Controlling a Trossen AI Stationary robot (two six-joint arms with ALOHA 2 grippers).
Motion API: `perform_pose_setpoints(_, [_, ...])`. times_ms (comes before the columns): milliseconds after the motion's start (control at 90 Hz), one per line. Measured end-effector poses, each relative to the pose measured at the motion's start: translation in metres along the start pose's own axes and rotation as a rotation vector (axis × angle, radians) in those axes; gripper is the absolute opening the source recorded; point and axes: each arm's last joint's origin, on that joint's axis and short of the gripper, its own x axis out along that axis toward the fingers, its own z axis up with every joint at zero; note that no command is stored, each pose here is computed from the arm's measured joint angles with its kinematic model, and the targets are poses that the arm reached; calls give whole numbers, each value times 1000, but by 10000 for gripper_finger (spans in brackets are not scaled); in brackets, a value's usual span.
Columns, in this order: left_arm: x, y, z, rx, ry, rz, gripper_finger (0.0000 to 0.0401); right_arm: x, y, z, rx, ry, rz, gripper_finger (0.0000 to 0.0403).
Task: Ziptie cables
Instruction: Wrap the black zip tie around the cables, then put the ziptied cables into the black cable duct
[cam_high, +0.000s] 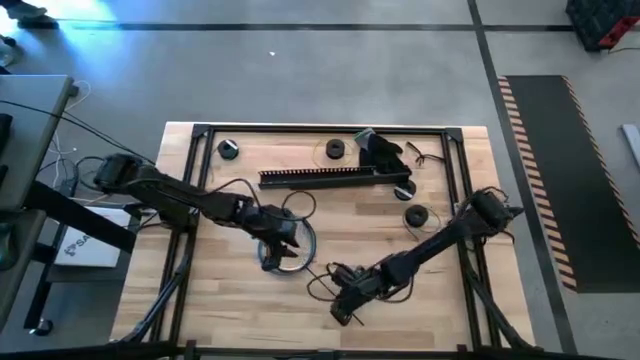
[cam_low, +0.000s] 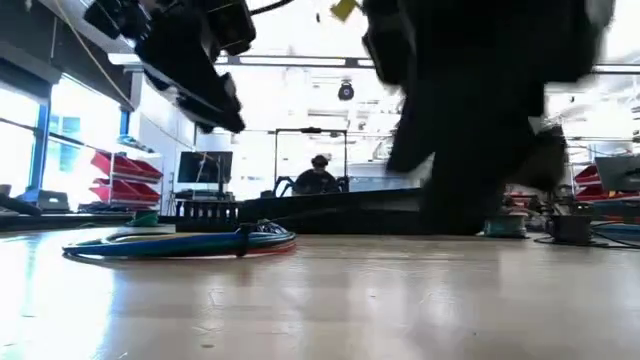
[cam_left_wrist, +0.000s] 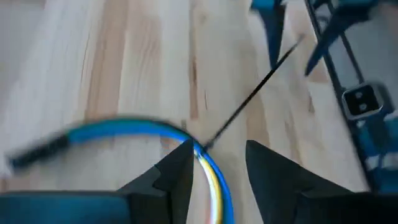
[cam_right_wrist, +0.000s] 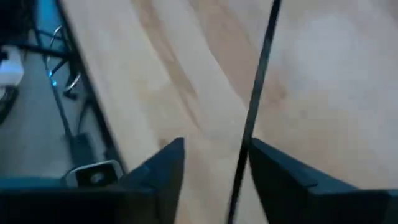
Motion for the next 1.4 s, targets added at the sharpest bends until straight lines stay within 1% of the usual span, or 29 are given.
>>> perform_pose_setpoints(67, [-5, -1, -5, -149, 20, 54, 126, -22, -1, 10, -23, 19, -6, 209])
perform_pose_setpoints(122, [-11, -1, -6, -272, 7, 86, 123, -46, 0, 19, -36, 16, 2, 223])
perform_pose_setpoints(233, [-28, -1, -1, -515, -94, 114, 119, -101, -4, 36, -68, -30, 7, 236])
perform_pose_setpoints(300, [-39, 3, 4, -621, -166, 131, 118, -133, -12, 45, -93, -80, -26, 237])
perform_pose_setpoints(389, [-55, 14, 15, -680, -282, 162, 118, -175, -26, 55, -145, -188, -86, 235])
perform_pose_setpoints(467, [-62, 33, 21, -715, -318, 208, 118, -205, -41, 65, -158, -258, -132, 230])
perform_pose_setpoints(567, [-67, 65, 27, -793, -292, 211, 117, -233, -64, 81, -70, -318, -162, 217])
perform_pose_setpoints(622, [-70, 82, 29, -809, -271, 210, 117, -243, -80, 93, -10, -343, -179, 207])
perform_pose_setpoints(711, [-75, 109, 27, -791, -234, 254, 117, -251, -108, 117, 39, -367, -219, 187])
perform_pose_setpoints(767, [-79, 122, 26, -760, -197, 308, 117, -250, -129, 134, 59, -365, -253, 172])
perform_pose_setpoints(844, [-84, 139, 22, -722, -116, 384, 117, -242, -162, 157, 122, -341, -306, 148])
perform_pose_setpoints(911, [-86, 151, 17, -690, -35, 416, 117, -231, -193, 174, 174, -296, -344, 125])
perform_pose_setpoints(978, [-91, 158, 18, -644, 8, 433, 117, -217, -223, 186, 227, -229, -385, 102])
perform_pose_setpoints(1044, [-95, 161, 19, -603, 52, 439, 117, -202, -249, 192, 272, -152, -414, 81])
perform_pose_setpoints(1111, [-99, 163, 21, -558, 80, 443, 117, -187, -269, 193, 306, -63, -427, 64])
perform_pose_setpoints(1189, [-104, 163, 25, -511, 89, 443, 117, -172, -280, 188, 333, 66, -403, 46])
perform_pose_setpoints(1278, [-109, 163, 29, -489, 88, 446, 117, -164, -277, 179, 325, 201, -322, 29])
perform_pose_setpoints(1333, [-110, 163, 31, -487, 80, 450, 117, -164, -269, 175, 296, 232, -314, 22])
perform_pose_setpoints(1400, [-112, 165, 33, -486, 64, 456, 117, -171, -260, 173, 247, 224, -338, 18])
